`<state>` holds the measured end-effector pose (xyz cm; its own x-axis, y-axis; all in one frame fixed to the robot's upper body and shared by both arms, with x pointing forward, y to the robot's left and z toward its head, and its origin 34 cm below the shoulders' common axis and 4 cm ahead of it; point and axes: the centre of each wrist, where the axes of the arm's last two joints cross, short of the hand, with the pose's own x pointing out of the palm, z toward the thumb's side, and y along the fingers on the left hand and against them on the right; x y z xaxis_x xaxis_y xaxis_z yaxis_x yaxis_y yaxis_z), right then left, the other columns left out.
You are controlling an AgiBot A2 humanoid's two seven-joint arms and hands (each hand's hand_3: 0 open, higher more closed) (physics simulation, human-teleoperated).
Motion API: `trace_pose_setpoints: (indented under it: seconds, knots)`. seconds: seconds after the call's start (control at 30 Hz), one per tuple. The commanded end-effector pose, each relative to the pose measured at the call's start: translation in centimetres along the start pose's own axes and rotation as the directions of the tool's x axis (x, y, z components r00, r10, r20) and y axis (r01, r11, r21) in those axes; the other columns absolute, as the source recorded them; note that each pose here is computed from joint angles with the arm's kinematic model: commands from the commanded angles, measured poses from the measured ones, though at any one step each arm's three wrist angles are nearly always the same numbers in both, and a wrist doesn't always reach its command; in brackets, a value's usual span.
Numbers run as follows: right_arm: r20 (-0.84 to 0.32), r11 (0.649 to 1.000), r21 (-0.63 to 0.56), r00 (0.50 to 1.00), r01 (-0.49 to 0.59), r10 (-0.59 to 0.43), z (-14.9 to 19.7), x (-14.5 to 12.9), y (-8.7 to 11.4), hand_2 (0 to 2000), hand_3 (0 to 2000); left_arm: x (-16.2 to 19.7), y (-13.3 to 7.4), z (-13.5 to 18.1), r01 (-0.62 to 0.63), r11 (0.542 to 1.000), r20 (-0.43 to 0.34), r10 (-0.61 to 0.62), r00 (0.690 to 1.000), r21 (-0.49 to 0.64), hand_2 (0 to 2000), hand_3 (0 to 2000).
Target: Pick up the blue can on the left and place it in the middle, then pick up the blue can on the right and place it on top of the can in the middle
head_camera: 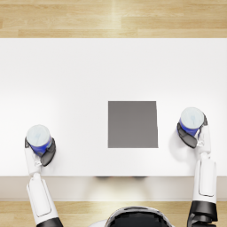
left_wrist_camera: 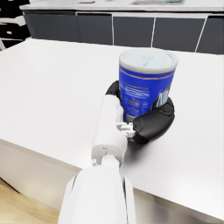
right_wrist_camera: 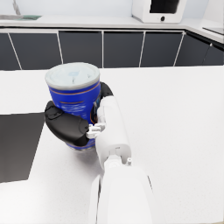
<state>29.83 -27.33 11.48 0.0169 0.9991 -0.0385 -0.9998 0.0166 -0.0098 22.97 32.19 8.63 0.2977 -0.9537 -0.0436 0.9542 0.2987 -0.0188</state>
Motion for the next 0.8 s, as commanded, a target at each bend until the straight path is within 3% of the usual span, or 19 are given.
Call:
trace_pose_setpoints:
  seconds: [0.03, 0.17, 0.33, 0.6, 0.73, 0.77, 0.8]
  knots:
    - [-0.046, 0.971, -0.225, 0.996, -0.079, 0.071, 5.7, 2.2, 1.2, 2000, 1520, 3.8, -1.2, 7.3, 0.145, 0.952, -0.036, -0.141, 0.989, 0.269, 2000, 1520]
    - [-0.082, 0.921, -0.349, 0.984, -0.175, 0.156, 8.9, 4.5, 2.4, 2000, 1520, 10.1, -1.1, 11.1, 0.367, 0.848, -0.08, -0.365, 0.927, 0.381, 2000, 1520]
    - [-0.095, 0.895, -0.381, 0.973, -0.231, 0.21, 9.6, 5.9, 3.0, 2000, 1520, 16.2, 0.6, 11.4, 0.494, 0.793, -0.059, -0.508, 0.859, 0.356, 2000, 1520]
    - [-0.085, 0.888, -0.4, 0.974, -0.226, 0.21, 10.1, 6.1, 3.2, 2000, 1520, 21.2, 2.5, 10.8, 0.579, 0.768, -0.056, -0.588, 0.807, 0.273, 2000, 1520]
    - [-0.075, 0.893, -0.397, 0.977, -0.212, 0.199, 10.0, 5.9, 3.1, 2000, 1520, 23.2, 4.0, 8.6, 0.603, 0.782, 0.089, -0.62, 0.78, 0.16, 2000, 1520]
    - [-0.075, 0.893, -0.398, 0.977, -0.211, 0.197, 10.0, 5.8, 3.2, 2000, 1520, 23.2, 4.4, 7.7, 0.707, 0.703, -0.14, -0.695, 0.705, 0.074, 2000, 1520]
    - [-0.075, 0.892, -0.398, 0.977, -0.215, 0.201, 10.0, 5.8, 3.2, 2000, 1520, 24.0, 4.4, 7.2, 0.643, 0.761, 0.054, -0.648, 0.76, 0.087, 2000, 1520]
